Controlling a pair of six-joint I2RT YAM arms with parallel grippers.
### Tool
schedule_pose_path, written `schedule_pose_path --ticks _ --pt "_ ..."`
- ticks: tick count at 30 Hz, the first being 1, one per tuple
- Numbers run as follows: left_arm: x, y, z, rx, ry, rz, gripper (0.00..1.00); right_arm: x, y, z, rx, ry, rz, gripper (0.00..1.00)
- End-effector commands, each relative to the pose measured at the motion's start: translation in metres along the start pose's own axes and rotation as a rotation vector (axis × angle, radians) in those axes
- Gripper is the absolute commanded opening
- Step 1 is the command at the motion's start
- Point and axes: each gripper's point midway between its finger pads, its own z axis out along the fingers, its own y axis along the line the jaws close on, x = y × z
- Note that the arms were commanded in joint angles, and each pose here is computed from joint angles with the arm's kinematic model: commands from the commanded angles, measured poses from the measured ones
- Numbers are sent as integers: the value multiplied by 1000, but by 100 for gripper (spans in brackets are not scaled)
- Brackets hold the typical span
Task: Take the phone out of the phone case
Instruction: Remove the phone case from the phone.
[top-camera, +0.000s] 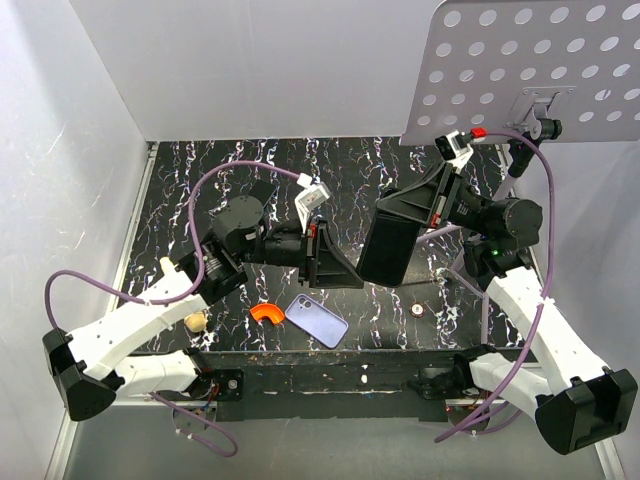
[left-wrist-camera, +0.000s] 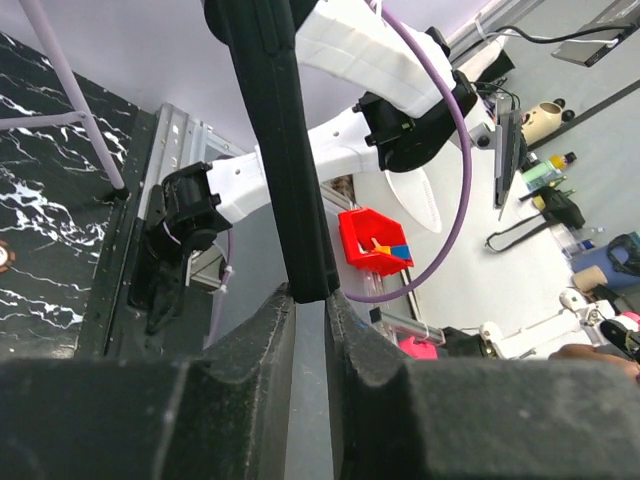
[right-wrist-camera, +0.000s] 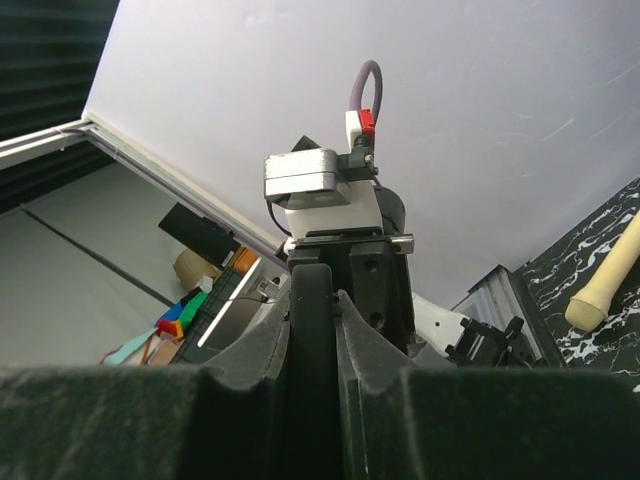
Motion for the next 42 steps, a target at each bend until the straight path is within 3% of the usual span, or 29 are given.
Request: schedule_pose_path --ticks 1,4,9,10,15,18,20,23,25,29,34,39,42 --pt "-27 94 10 -315 -156 -61 18 32 37 1 -67 128 121 1" --pt "-21 82 12 -224 -139 -29 29 29 19 3 18 98 75 1" --pt "-1 40 -8 -66 -90 141 68 23 -21 -1 218 59 -37 1" --pt "3 36 -12 -67 -78 157 72 21 -23 -1 224 44 -56 1" --pt "3 33 -24 -127 -71 147 72 21 -31 -1 212 32 -85 1" --pt "-8 38 -29 -191 -125 99 58 21 -37 -3 232 27 -103 1" --pt "-15 41 -34 -225 -176 70 54 21 -38 -4 238 23 -131 1" --pt "-21 48 -32 -254 -216 -10 81 24 -39 -4 244 31 -139 1" --pt "-23 50 -18 -220 -188 -67 82 26 -40 -3 251 37 -146 1" --pt "-32 46 1 -132 -164 -118 71 29 -42 4 249 50 -145 1" --pt "-37 39 6 -21 -173 -154 36 35 -41 12 248 66 -136 1" --pt "-35 30 5 60 -156 -176 16 35 -42 12 268 64 -122 1" --pt "-37 29 2 65 -163 -170 4 35 -42 11 286 67 -117 10"
